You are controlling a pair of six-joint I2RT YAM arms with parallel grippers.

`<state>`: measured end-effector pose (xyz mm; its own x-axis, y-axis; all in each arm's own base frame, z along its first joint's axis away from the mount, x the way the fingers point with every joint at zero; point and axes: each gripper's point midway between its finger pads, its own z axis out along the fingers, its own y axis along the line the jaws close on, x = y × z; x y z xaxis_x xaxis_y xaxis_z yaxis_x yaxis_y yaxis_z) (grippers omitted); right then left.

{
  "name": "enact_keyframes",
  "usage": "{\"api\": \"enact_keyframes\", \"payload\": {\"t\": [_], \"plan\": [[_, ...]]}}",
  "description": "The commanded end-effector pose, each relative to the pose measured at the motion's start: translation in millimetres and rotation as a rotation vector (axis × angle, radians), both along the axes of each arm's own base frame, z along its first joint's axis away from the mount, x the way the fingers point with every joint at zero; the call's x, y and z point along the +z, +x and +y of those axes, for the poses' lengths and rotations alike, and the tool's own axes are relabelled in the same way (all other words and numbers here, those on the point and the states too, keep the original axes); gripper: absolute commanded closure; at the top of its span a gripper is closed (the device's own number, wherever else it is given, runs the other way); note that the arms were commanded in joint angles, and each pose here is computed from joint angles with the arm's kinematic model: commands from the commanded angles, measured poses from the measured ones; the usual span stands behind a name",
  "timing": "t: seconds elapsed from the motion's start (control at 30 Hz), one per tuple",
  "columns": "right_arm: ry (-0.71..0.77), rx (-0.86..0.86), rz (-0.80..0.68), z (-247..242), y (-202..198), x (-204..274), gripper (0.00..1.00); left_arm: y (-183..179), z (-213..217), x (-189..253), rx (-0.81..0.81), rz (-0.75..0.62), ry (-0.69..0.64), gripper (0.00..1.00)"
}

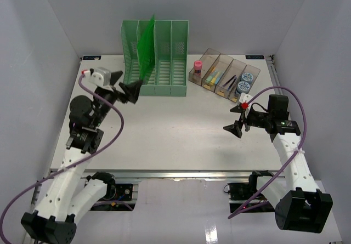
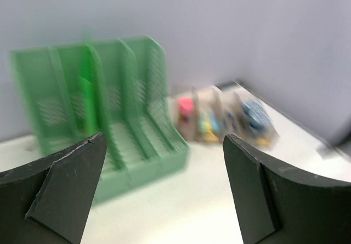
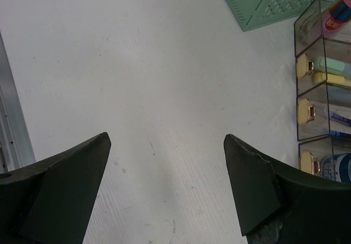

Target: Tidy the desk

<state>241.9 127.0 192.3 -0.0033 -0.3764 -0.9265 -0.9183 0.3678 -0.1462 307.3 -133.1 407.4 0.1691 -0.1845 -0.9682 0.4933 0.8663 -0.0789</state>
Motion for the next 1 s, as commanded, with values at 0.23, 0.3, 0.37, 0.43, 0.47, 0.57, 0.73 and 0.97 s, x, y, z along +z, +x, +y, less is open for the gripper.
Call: {"api": "enact_keyframes", "payload": {"t": [0.23, 0.3, 0.37, 0.43, 0.47, 0.57, 0.73, 0.97], "plan": [[0.01, -0.217, 0.06, -21, 36, 17, 0.1, -84, -34, -131, -0.354, 0.225, 0.132, 0.02], [0.014, -0.277, 0.068, -27, 43, 21, 0.1, -88, -32, -136, -0.346, 0.219, 0.138, 0.02], [0.015, -0.321, 0.062, -31, 48, 24, 0.1, -91, -30, -141, -0.337, 0.21, 0.137, 0.02], [0.014, -0.331, 0.048, -34, 47, 25, 0.1, -92, -26, -139, -0.315, 0.191, 0.137, 0.02], [0.013, -0.332, 0.038, -34, 45, 25, 0.1, -92, -24, -137, -0.301, 0.182, 0.137, 0.02], [0.029, -0.365, 0.008, -37, 41, 23, 0.1, -89, -17, -136, -0.256, 0.174, 0.142, 0.02], [0.073, -0.53, -0.006, -55, 50, 17, 0.1, -87, -13, -135, -0.229, 0.17, 0.142, 0.02], [0.12, -0.628, -0.011, -65, 55, 22, 0.1, -86, -11, -135, -0.213, 0.168, 0.144, 0.02]]}}
